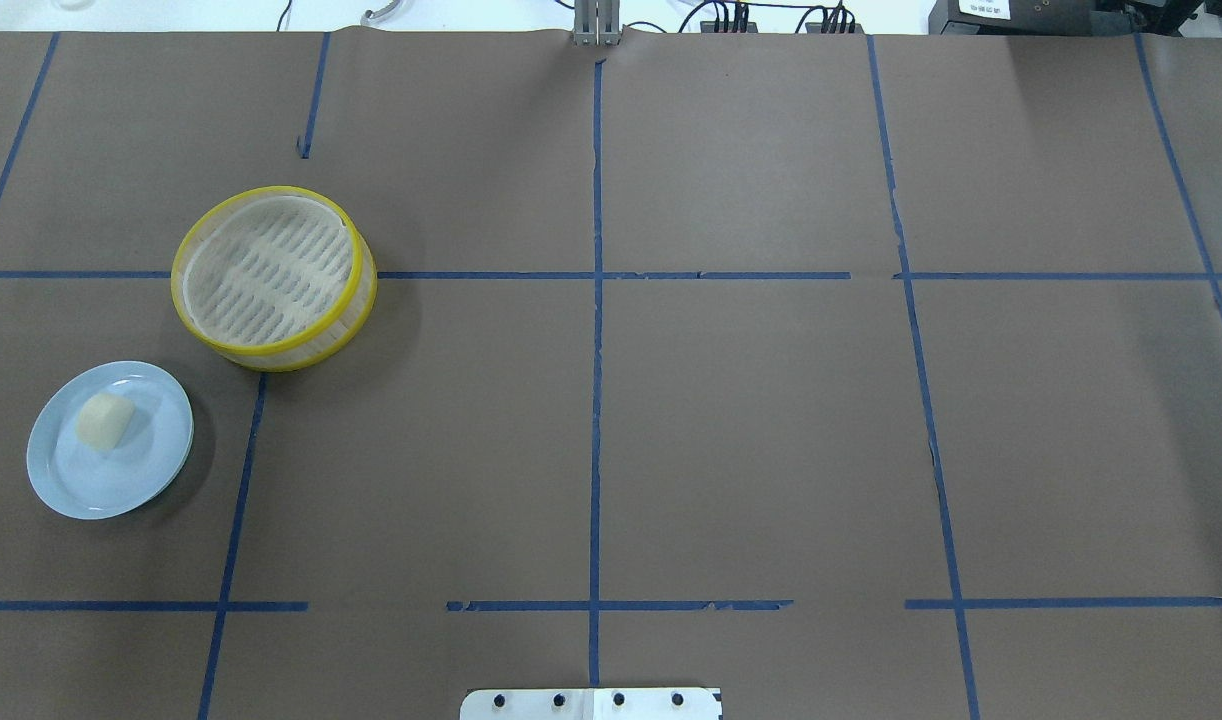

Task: Place bun in steamer

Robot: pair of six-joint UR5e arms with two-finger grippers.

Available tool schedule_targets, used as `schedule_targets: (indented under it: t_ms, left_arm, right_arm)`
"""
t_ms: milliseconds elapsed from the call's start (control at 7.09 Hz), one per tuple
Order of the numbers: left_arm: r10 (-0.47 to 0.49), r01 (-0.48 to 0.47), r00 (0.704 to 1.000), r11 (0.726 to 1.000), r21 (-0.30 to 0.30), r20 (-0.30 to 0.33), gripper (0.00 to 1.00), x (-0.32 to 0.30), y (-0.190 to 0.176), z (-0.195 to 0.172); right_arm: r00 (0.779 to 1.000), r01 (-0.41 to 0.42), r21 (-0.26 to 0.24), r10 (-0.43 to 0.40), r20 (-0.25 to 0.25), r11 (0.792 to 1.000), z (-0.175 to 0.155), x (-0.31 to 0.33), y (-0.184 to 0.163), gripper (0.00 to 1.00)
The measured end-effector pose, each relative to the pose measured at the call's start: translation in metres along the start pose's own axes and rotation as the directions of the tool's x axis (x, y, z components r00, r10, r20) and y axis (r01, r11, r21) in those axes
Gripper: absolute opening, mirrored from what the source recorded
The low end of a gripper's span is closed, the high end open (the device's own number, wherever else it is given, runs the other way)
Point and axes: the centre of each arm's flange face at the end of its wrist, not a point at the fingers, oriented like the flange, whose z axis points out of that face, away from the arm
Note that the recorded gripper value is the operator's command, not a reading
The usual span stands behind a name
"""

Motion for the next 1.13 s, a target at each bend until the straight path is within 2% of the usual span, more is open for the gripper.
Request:
schedule_targets:
  t_ms: [282, 564, 705, 846, 1128]
  left_arm:
    - [-0.004, 0.004, 1.0, 1.0, 0.003, 0.013, 1.0, -0.003, 0.0, -0.003]
    - [0.007, -0.007, 0.998, 1.0, 0.006, 0.069, 1.0, -0.006, -0.001, -0.007]
    - [0.034, -0.037, 0.996, 0.999, 0.03, 0.085, 1.0, -0.008, -0.003, -0.007]
    - [0.074, -0.08, 0.993, 0.994, 0.068, 0.089, 1.0, -0.011, -0.002, -0.004]
    - [0.069, -0.073, 0.997, 0.992, 0.102, 0.046, 1.0, -0.013, 0.002, 0.002]
  right_arm:
    - [1.0, 0.0, 0.0, 0.0, 0.0, 1.0, 0.0, 0.0, 0.0, 1.0]
    - [1.0, 0.0, 0.0, 0.0, 0.0, 1.0, 0.0, 0.0, 0.0, 1.0]
    - [1.0, 0.0, 0.0, 0.0, 0.0, 1.0, 0.0, 0.0, 0.0, 1.0]
    - [1.0, 0.0, 0.0, 0.0, 0.0, 1.0, 0.0, 0.0, 0.0, 1.0]
    - [1.0, 0.0, 0.0, 0.0, 0.0, 1.0, 0.0, 0.0, 0.0, 1.0]
